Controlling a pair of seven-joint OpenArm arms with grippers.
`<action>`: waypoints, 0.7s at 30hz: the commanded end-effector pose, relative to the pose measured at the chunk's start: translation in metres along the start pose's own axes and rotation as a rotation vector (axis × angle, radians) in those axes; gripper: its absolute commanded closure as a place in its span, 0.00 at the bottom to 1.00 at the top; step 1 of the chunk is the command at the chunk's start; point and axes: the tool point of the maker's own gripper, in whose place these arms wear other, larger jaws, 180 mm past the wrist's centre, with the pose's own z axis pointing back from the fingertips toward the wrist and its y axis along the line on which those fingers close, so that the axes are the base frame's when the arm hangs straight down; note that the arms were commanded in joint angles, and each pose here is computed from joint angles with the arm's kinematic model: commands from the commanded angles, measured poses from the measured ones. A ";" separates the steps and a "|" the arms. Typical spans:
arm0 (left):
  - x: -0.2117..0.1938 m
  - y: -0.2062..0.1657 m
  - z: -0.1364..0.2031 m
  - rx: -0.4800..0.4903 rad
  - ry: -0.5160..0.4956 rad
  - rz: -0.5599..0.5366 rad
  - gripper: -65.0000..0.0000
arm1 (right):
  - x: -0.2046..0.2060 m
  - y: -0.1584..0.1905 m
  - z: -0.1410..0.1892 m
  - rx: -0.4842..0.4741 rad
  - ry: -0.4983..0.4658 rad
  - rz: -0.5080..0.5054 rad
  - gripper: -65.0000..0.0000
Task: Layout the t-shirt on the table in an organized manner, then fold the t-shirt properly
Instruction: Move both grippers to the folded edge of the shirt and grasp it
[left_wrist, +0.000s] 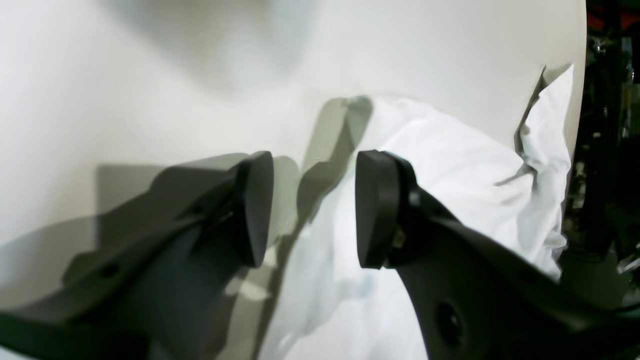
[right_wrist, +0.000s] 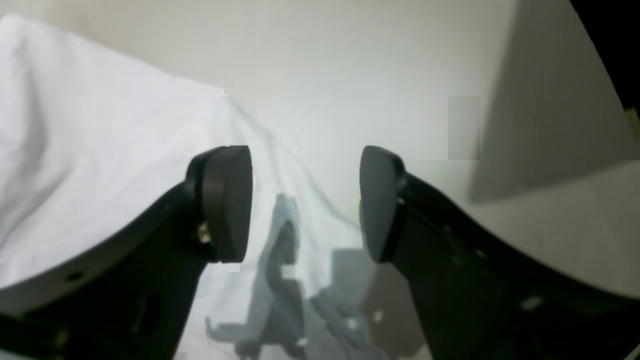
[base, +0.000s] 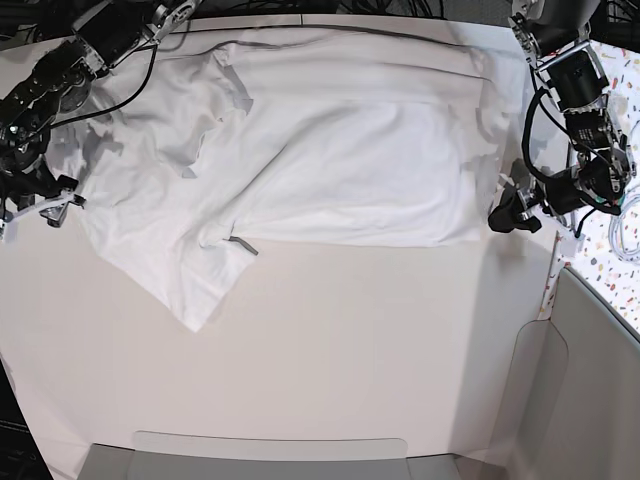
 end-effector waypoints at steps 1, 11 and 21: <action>0.019 -0.009 0.004 -0.015 -0.039 -0.043 0.59 | 0.015 -0.006 0.005 -0.014 -0.056 -0.006 0.48; 0.012 -0.018 -0.011 -0.023 -0.012 -0.075 0.59 | 0.005 -0.037 0.013 -0.083 -0.054 -0.086 0.48; 0.005 -0.027 -0.021 -0.041 0.013 -0.085 0.59 | 0.000 -0.035 0.012 -0.077 -0.043 -0.084 0.48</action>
